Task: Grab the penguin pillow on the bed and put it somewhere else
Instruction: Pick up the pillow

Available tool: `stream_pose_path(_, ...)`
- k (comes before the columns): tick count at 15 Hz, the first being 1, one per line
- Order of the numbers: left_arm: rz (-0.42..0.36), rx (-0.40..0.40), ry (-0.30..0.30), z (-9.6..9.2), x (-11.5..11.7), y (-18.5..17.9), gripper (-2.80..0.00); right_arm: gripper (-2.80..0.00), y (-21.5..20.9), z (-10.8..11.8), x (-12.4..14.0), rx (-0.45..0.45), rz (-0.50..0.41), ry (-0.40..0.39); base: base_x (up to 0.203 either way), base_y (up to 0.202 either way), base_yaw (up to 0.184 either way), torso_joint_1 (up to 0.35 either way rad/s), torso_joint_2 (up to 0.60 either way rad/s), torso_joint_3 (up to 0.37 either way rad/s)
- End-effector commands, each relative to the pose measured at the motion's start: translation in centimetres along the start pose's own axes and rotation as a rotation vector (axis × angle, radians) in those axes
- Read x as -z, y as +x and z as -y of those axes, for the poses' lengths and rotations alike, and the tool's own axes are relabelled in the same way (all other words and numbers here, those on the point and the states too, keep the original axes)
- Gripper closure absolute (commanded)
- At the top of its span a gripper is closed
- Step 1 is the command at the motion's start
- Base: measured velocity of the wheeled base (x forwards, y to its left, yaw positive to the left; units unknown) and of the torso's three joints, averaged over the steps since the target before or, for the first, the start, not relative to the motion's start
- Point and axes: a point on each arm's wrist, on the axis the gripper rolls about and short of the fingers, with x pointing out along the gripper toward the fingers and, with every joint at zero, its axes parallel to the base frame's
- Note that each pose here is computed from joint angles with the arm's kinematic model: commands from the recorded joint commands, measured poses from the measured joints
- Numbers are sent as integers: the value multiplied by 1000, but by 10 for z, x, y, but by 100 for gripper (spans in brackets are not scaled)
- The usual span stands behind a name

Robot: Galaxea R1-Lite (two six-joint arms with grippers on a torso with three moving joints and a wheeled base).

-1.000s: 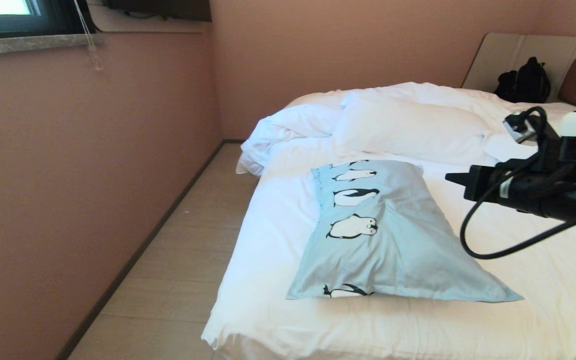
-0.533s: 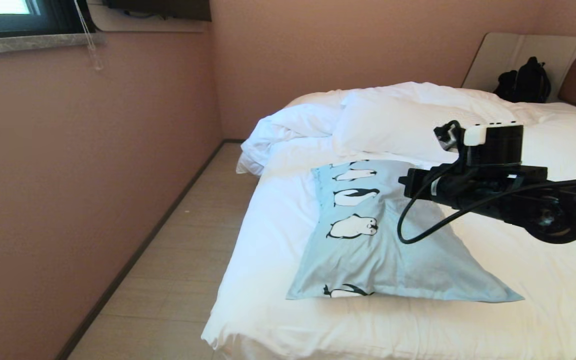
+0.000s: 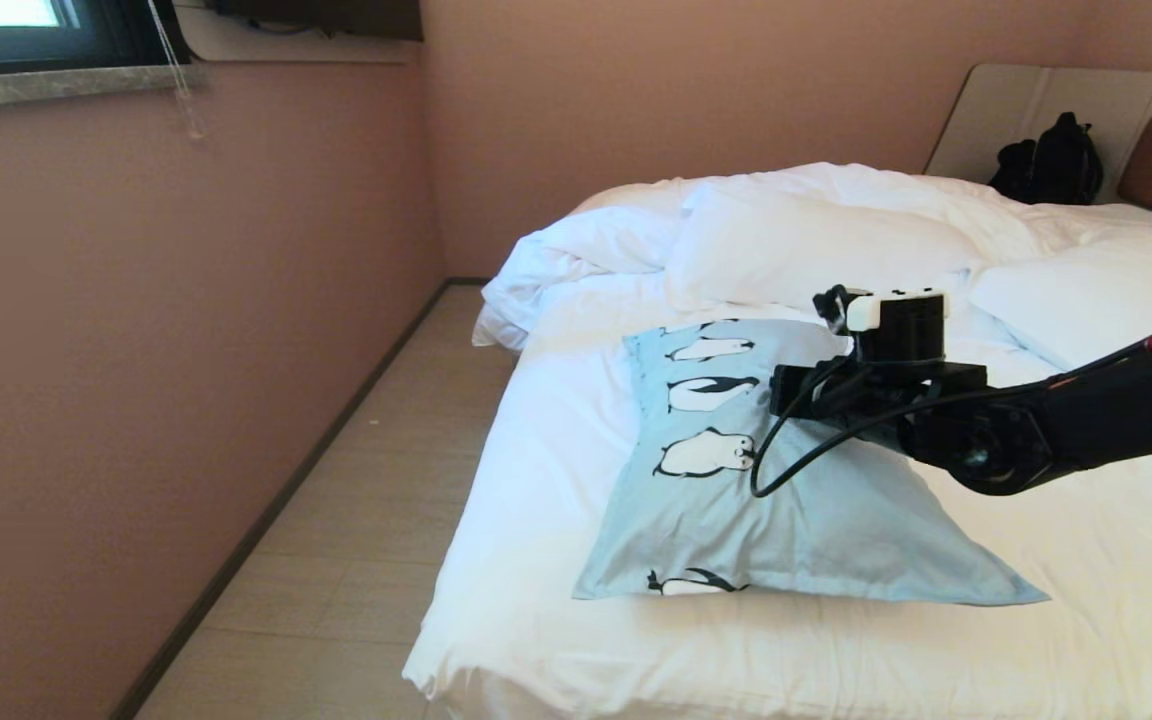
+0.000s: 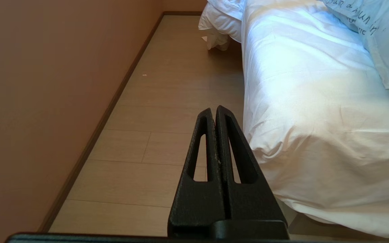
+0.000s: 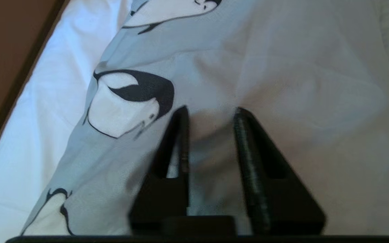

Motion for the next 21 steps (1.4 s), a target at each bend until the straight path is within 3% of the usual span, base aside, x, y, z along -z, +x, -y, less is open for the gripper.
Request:
stream_pose_path(1, 1, 0, 0, 0, 0, 0, 0, -280, -3, 0, 0, 3, -2, -8, 0, 0, 0, 0, 0, 0)
stream_pose_path(5, 1, 0, 0, 0, 0, 0, 0, -280, -16, -1, -6, -1, -2, -17, 0, 0, 0, 0, 0, 0)
stream_pose_path(9, 1, 0, 0, 0, 0, 0, 0, -280, -33, -6, -4, -33, -15, -84, 0, 0, 0, 0, 0, 0)
stream_pose_path(11, 1, 0, 0, 0, 0, 0, 0, -280, -30, -5, 9, -53, -60, -147, 0, 0, 0, 0, 0, 0)
stream_pose_path(15, 1, 0, 0, 0, 0, 0, 0, -280, -20, -5, 26, -102, -121, -170, 0, 0, 0, 0, 0, 0)
stream_pose_path(21, 1, 0, 0, 0, 0, 0, 0, -280, 33, -1, 92, -73, -299, -219, 0, 0, 0, 0, 0, 0)
